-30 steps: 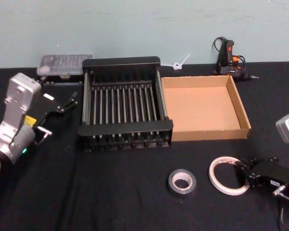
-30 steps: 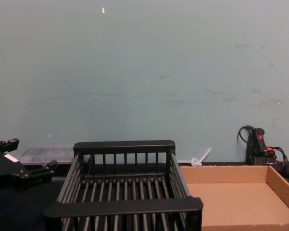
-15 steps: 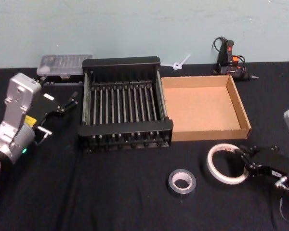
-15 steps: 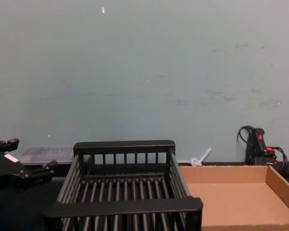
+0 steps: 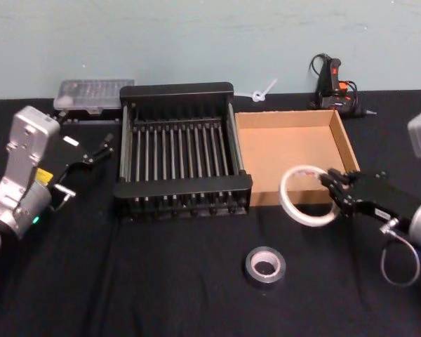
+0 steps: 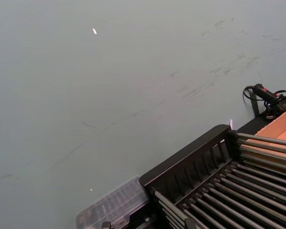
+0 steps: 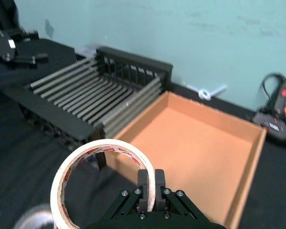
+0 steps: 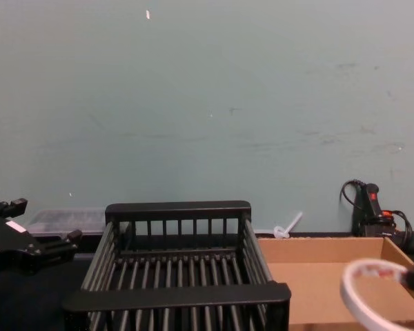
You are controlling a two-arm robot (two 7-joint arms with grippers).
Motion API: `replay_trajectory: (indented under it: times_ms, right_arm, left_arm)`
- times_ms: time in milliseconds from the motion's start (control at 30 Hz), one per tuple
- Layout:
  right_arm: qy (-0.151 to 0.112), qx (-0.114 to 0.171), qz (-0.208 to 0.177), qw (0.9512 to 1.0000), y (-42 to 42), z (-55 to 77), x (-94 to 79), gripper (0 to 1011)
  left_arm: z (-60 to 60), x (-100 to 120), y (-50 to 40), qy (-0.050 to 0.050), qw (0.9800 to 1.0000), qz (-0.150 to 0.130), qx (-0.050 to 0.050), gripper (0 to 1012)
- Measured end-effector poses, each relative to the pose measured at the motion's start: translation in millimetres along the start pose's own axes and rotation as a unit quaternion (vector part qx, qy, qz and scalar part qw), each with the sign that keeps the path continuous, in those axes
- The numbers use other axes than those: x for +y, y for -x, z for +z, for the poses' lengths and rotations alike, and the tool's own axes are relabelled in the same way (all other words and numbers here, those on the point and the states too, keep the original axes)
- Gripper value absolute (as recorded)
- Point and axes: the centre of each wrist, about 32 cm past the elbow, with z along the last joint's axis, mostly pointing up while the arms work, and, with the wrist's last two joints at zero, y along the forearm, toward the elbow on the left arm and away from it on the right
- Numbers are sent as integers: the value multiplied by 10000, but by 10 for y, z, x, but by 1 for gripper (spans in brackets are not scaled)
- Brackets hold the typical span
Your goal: Pick up the white tape and place it into the black box , Pick up the silver tape and place it into the brown box.
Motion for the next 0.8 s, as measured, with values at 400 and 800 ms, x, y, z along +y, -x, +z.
replay_trajectory:
  times_ms: [400,800]
  right_arm:
    - [-247,-240,56,9994,28,252,415,97]
    - [-195,-414,27,9989,19,382,855,97]
  left_arm:
    - [0,0,0,0,10000,0,0,1001]
    - [0,0,0,0,10000,0,0,1001]
